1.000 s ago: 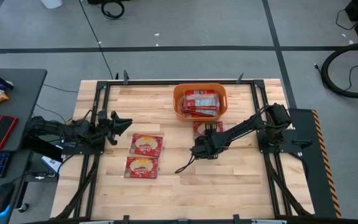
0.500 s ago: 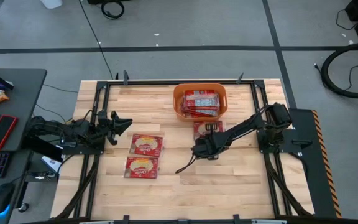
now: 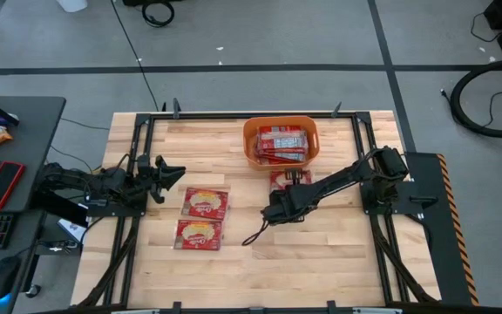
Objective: Sort popcorn bags into baskets
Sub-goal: Stack the popcorn bag on top of the other popcorn bag into the orange container
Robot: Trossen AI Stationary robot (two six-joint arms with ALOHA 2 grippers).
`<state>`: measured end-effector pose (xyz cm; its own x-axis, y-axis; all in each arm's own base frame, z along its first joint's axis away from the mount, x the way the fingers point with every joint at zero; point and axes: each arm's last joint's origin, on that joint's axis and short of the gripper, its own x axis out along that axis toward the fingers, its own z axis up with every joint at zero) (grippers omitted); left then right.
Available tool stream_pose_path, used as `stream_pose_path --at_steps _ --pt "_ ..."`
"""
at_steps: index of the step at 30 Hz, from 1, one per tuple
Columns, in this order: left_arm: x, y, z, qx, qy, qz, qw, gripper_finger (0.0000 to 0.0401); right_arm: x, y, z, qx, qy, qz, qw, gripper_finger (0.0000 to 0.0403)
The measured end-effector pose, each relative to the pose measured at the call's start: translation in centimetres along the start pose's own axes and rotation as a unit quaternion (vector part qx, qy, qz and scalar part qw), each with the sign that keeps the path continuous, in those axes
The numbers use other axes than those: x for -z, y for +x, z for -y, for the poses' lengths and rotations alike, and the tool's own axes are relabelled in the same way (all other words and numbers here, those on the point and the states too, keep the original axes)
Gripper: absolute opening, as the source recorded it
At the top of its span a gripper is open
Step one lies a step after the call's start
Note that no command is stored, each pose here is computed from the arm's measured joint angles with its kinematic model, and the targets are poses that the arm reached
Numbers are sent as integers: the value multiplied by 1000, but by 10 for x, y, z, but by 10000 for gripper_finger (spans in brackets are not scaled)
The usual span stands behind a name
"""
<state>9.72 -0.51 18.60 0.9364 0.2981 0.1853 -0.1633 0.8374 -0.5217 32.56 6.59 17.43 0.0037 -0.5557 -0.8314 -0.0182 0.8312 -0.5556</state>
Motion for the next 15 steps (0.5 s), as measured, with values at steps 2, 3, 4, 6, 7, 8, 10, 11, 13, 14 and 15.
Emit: stream_pose_path --at_steps 2,3,4,6,7,8,10,11,13,14,15 --pt "0 0 0 0 0 0 1000 73 -4 -15 5 19 3 9 1000 6" --pt "0 0 0 0 0 0 1000 73 -5 -23 7 29 3 11 1000 5" --pt "0 0 0 0 0 0 1000 73 -6 -30 10 39 4 15 999 5" --pt "0 0 0 0 0 0 1000 73 -10 -44 16 59 10 28 998 5" --pt "0 0 0 0 0 0 1000 73 -11 -50 20 71 13 35 997 5" --pt "0 0 0 0 0 0 1000 73 -11 -56 23 85 16 42 995 5" --pt "0 0 0 0 0 0 1000 73 -14 -64 28 112 25 59 992 5" --pt "0 0 0 0 0 0 1000 73 -16 -67 30 123 28 68 990 5" --pt "0 0 0 0 0 0 1000 73 -18 -66 36 139 23 69 988 5" --pt "0 0 0 0 0 0 1000 73 -19 -63 40 142 19 66 988 5" --pt "0 0 0 0 0 0 1000 73 -20 -60 44 142 18 62 988 5"
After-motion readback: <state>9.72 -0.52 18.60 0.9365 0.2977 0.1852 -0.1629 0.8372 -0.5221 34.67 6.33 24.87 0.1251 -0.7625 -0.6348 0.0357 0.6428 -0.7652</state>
